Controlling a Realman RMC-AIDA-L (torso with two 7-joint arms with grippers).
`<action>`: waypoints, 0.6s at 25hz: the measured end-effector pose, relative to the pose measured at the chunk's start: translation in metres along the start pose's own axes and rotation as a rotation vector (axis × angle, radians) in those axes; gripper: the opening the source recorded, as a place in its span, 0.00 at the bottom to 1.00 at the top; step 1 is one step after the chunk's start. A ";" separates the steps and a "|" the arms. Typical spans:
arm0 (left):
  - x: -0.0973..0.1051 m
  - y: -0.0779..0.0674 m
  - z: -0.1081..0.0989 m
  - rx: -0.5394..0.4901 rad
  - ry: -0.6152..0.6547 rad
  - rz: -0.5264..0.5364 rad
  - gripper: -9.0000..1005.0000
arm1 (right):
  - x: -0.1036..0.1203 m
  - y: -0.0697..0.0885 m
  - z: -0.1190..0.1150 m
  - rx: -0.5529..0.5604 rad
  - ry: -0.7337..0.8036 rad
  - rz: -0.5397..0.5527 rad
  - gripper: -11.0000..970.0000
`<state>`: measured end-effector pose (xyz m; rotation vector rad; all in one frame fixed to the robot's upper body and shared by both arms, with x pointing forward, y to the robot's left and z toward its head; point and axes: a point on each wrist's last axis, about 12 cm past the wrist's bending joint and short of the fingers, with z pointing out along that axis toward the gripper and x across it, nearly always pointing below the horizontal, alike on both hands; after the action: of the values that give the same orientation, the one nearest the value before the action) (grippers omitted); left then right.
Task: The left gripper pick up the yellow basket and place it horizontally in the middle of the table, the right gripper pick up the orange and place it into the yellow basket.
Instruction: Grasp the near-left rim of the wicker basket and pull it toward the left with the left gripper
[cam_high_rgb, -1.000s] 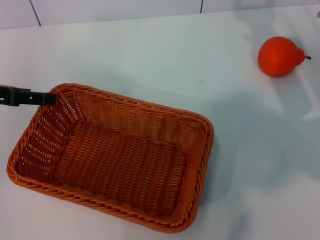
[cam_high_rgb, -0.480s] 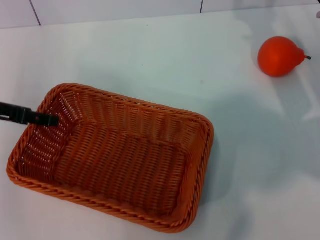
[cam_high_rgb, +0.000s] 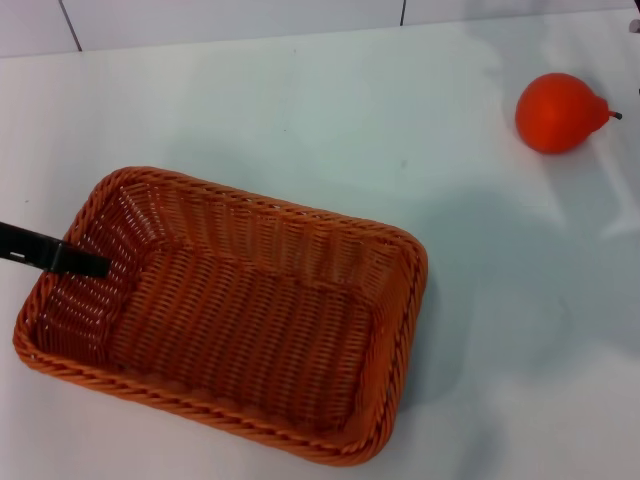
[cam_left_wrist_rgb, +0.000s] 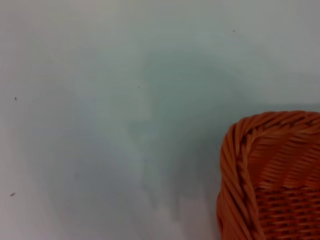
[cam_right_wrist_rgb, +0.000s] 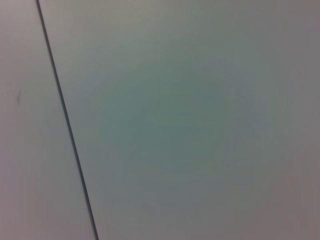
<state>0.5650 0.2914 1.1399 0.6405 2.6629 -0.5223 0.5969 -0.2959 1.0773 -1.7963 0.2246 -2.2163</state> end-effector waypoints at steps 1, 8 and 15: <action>-0.001 0.000 0.000 0.001 0.000 0.002 0.62 | 0.000 0.000 0.000 0.000 0.000 0.000 0.85; -0.009 -0.006 -0.002 0.016 -0.007 0.023 0.42 | 0.000 0.003 0.000 -0.017 -0.006 0.001 0.85; -0.012 -0.005 -0.010 0.072 -0.080 -0.055 0.27 | 0.001 0.005 0.001 -0.031 -0.004 0.003 0.85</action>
<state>0.5696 0.2872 1.1549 0.5562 2.6029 -0.6478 0.5980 -0.3008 1.0765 -1.8154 0.2616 -2.2183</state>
